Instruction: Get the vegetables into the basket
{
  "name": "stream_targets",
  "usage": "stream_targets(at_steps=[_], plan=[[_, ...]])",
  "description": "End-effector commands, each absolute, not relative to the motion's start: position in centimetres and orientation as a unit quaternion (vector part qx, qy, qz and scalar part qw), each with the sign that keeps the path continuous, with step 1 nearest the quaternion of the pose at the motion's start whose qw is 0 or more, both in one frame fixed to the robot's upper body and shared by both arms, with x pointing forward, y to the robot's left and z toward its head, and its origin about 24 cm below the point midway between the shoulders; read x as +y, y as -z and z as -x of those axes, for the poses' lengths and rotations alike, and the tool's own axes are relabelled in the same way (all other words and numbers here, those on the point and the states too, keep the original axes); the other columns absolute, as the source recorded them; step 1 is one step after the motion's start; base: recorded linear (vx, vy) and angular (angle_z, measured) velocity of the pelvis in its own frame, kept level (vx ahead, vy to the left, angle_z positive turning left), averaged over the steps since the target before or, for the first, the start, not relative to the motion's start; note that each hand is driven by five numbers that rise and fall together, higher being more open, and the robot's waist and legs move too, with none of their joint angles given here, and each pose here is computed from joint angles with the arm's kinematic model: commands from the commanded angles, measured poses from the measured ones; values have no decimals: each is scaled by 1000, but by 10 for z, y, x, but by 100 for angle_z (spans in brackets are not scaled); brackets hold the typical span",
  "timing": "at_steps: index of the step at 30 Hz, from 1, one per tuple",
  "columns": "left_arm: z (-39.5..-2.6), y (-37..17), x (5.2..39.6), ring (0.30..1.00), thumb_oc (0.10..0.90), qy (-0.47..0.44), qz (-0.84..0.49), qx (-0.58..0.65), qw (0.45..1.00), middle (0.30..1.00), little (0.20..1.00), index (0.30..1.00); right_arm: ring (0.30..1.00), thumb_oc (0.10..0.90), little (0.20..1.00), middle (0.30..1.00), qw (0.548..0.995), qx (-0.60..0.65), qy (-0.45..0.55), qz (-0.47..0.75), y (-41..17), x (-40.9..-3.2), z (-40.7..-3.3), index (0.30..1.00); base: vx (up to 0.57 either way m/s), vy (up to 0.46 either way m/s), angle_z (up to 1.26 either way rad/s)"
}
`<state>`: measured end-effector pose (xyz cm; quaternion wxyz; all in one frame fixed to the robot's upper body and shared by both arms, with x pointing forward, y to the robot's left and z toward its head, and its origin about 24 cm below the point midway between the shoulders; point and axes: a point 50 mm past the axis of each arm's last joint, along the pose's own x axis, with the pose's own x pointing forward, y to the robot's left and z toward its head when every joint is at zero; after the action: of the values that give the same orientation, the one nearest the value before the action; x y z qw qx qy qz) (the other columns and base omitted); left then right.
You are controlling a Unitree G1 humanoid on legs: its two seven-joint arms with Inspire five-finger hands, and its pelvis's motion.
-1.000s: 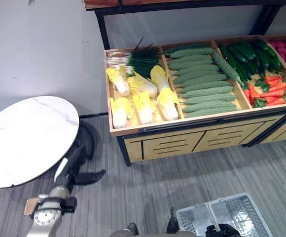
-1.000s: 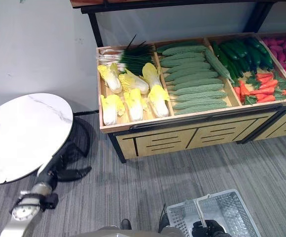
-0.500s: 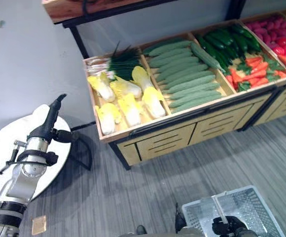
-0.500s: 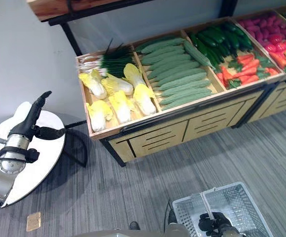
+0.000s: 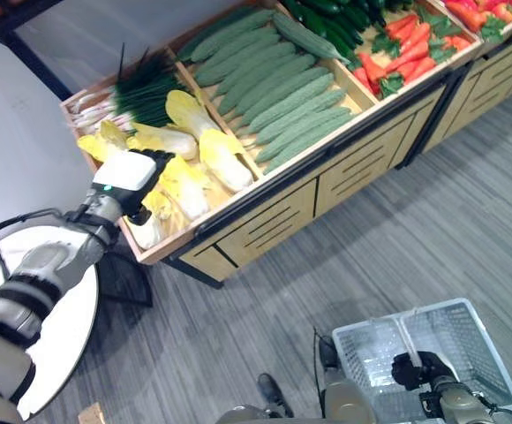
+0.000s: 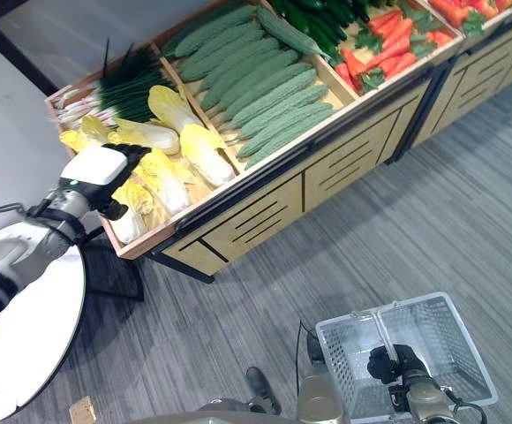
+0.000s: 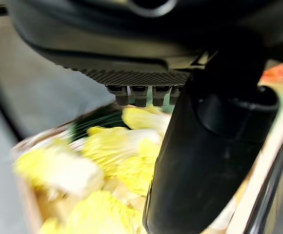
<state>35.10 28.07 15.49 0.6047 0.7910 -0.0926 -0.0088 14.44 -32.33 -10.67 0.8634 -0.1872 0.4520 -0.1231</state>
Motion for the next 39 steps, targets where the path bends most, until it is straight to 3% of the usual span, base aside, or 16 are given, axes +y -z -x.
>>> stream_targets(at_steps=[1,6,26,27,39], plan=[[-356,-229,315,1000,900,-148,-795,-114,577,1000,1000,1000,300,400,300,300,878,451,79,138,124,-283,-145,300,53,-70,-42],[-365,-219,322,1000,900,-148,-818,-60,552,1000,1000,1000,300,400,300,300,882,443,94,131,122,-282,-153,300,54,-62,-23],[-370,-191,334,1000,900,-147,-809,33,568,1000,1000,1000,300,400,300,300,888,433,80,132,123,-268,-164,300,21,-15,-2],[-370,-190,334,300,400,-146,-807,36,572,300,300,300,300,400,300,300,887,435,78,131,124,-266,-162,300,0,0,0],[-371,-200,313,300,400,-149,-782,-45,603,300,300,300,300,400,300,300,880,451,66,135,130,-264,-150,300,-4,2,1]])
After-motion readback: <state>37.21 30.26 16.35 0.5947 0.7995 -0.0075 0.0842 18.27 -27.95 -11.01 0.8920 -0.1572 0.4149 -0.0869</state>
